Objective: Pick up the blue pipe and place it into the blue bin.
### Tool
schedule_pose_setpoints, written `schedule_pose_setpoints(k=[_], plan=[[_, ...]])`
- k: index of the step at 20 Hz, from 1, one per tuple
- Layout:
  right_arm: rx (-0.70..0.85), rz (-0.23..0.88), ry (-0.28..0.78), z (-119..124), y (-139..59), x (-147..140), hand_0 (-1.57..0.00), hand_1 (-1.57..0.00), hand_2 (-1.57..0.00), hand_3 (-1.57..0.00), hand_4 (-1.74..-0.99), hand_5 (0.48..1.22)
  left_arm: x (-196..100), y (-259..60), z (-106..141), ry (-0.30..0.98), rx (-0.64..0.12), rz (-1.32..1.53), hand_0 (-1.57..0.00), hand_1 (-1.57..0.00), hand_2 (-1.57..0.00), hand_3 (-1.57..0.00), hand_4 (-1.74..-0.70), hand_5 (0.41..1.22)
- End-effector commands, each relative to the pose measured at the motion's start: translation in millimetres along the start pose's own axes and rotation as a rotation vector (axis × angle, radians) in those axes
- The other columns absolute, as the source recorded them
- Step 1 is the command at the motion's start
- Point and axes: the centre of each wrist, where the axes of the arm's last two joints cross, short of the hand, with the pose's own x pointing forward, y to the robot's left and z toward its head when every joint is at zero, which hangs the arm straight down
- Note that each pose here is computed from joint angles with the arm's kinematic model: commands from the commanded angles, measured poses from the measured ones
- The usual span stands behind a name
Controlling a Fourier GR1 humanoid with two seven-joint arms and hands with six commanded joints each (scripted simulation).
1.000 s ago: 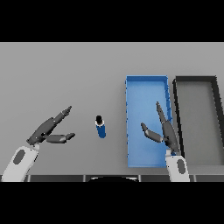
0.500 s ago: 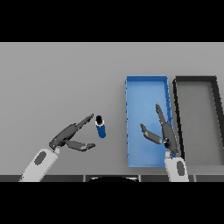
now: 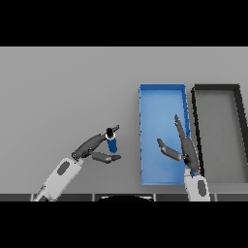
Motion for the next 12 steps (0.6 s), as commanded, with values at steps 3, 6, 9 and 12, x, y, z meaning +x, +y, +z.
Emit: schedule_pose_setpoints(k=[3,6,9,12], plan=[[0.002,-0.021,0.005,-1,0.5,0,0.00,0.00,0.00,0.00,-1.207,0.607,1,-8,-15,-0.040,-0.021,0.073,0.00,0.00,0.00,0.00,-1.19,0.513],[-0.003,-0.007,0.005,-2,2.7,-2,0.00,0.00,0.00,0.00,-1.196,0.603,2,-11,-21,-0.087,0.000,0.102,0.00,-0.04,-0.11,-0.04,-1.27,0.585],[-0.004,-0.025,0.003,-1,1.7,-1,0.00,0.00,0.00,0.00,-1.199,0.605,2,-19,-25,-0.080,0.016,0.157,-0.29,-0.46,-0.54,-0.49,-1.34,0.765],[-0.006,-0.024,-0.003,-1,-2.2,-1,0.00,0.00,0.00,0.00,-1.195,0.604,3,-25,-28,-0.111,0.010,0.155,-0.89,-1.00,-1.03,-1.01,-1.53,0.988]])
